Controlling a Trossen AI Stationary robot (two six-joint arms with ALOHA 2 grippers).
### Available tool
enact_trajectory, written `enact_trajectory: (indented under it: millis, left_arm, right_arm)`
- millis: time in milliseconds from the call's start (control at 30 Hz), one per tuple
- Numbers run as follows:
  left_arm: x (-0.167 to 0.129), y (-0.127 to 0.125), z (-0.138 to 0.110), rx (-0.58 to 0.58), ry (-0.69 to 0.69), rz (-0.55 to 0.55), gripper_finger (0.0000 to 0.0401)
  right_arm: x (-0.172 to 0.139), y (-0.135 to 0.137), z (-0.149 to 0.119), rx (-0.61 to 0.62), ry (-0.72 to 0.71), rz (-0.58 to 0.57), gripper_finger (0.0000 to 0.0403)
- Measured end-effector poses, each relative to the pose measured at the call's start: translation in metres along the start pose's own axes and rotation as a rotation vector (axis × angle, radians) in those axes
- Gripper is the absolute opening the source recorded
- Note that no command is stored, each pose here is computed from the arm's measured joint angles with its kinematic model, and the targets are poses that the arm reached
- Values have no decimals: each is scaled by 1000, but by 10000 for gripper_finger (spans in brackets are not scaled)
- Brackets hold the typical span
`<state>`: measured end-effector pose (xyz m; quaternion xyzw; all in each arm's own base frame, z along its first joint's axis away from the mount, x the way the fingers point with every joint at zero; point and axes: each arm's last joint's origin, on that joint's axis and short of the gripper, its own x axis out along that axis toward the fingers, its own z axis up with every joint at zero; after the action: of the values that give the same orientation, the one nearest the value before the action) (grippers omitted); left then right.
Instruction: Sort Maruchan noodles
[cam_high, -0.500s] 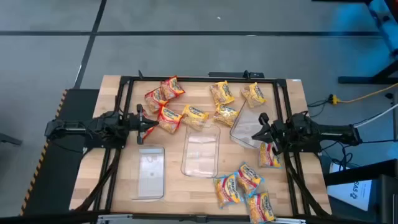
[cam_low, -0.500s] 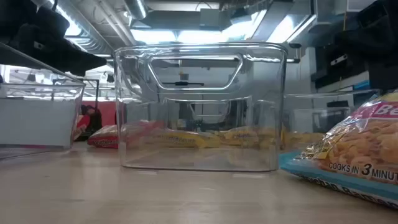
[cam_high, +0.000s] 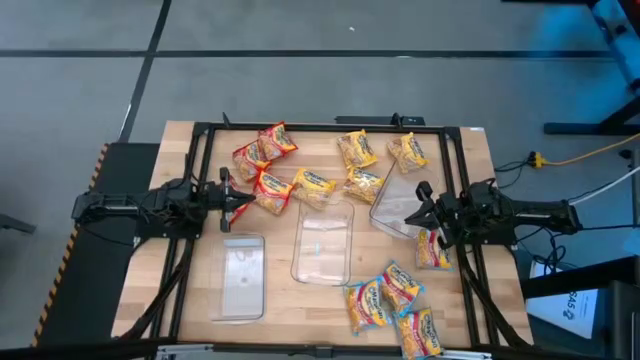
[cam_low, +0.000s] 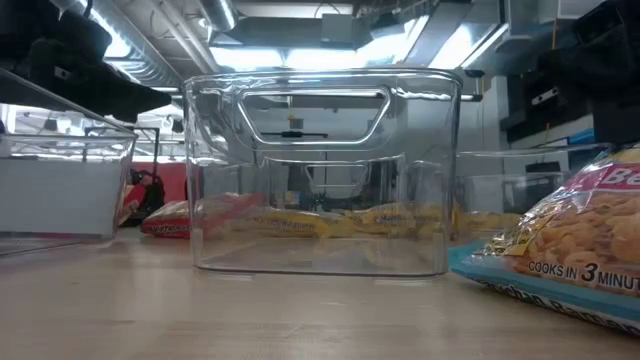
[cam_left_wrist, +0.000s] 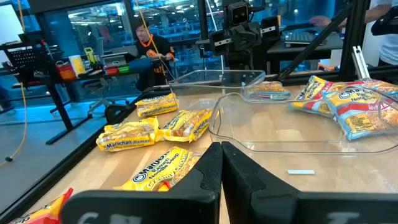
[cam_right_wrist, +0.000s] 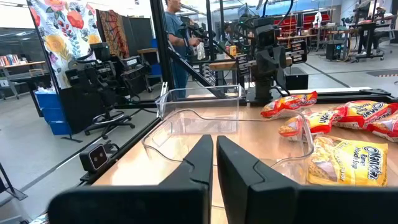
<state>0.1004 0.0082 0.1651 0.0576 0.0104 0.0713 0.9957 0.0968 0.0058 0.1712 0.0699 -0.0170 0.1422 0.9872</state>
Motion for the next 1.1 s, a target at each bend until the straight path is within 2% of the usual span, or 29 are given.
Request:
enact_trajectory:
  millis: [833,1100]
  left_arm:
    - [0,0,0,0,0,1,0]
    - [0,0,0,0,0,0,0]
  right_arm:
    - [0,0,0,0,0,0,21]
    - [0,0,0,42,-2,-10,21]
